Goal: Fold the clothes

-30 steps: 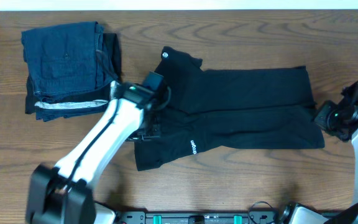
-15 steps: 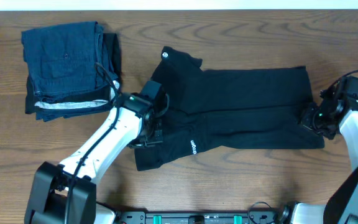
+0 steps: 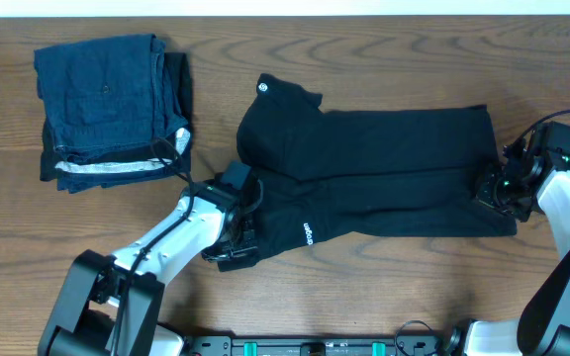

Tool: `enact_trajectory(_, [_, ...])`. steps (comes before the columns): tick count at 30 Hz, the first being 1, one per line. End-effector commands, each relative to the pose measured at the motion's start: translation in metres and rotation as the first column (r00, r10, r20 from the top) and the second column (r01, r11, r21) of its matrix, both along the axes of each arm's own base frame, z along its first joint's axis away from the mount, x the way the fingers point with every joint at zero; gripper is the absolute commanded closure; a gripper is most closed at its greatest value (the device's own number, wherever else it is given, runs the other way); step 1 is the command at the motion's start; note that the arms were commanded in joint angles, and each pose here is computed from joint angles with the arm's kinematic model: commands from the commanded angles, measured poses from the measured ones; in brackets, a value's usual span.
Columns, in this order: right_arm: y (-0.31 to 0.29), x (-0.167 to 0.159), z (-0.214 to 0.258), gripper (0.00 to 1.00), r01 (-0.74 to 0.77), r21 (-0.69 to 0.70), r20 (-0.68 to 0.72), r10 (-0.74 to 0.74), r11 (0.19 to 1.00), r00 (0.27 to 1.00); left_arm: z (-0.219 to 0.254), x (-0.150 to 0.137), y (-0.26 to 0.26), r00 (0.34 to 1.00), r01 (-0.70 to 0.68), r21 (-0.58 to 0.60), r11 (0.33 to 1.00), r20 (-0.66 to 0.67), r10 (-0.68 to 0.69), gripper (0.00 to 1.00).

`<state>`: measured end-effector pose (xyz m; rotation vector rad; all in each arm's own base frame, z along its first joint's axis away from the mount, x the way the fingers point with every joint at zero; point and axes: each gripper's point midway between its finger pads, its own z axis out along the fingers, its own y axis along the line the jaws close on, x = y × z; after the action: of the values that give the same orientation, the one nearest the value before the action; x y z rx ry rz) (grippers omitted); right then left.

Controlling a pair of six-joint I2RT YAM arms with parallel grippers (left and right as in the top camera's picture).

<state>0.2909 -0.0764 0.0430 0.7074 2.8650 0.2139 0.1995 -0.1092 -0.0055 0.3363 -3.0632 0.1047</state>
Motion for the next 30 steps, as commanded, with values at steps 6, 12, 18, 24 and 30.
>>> enact_trajectory(6, [0.005, 0.0, -0.003, 0.98, -0.028, 0.01, -0.004, 0.028, 1.0, 1.0, -0.015, -0.006, 0.012, 1.0, -0.02, 0.031, 0.999, -0.009, 0.02, 0.94])
enact_trajectory(12, [0.005, 0.0, -0.003, 0.98, -0.028, 0.01, -0.004, 0.028, 1.0, 1.0, -0.014, -0.005, 0.041, 0.999, -0.046, 0.143, 0.989, 0.0, 0.047, 0.94])
enact_trajectory(18, [0.005, -0.001, -0.003, 0.98, -0.027, 0.011, -0.005, 0.027, 1.0, 1.0, -0.014, 0.0, 0.055, 0.997, -0.078, 0.179, 0.981, 0.017, 0.077, 0.94])
enact_trajectory(24, [0.005, -0.001, -0.003, 0.98, -0.027, 0.011, -0.005, 0.027, 1.0, 1.0, -0.013, 0.003, 0.064, 0.997, -0.07, 0.22, 0.973, 0.033, 0.064, 0.94])
enact_trajectory(30, [0.006, -0.001, -0.003, 0.99, -0.028, 0.014, -0.006, 0.028, 1.0, 1.0, -0.005, 0.009, 0.059, 0.999, -0.026, 0.202, 0.979, 0.032, 0.02, 0.94])
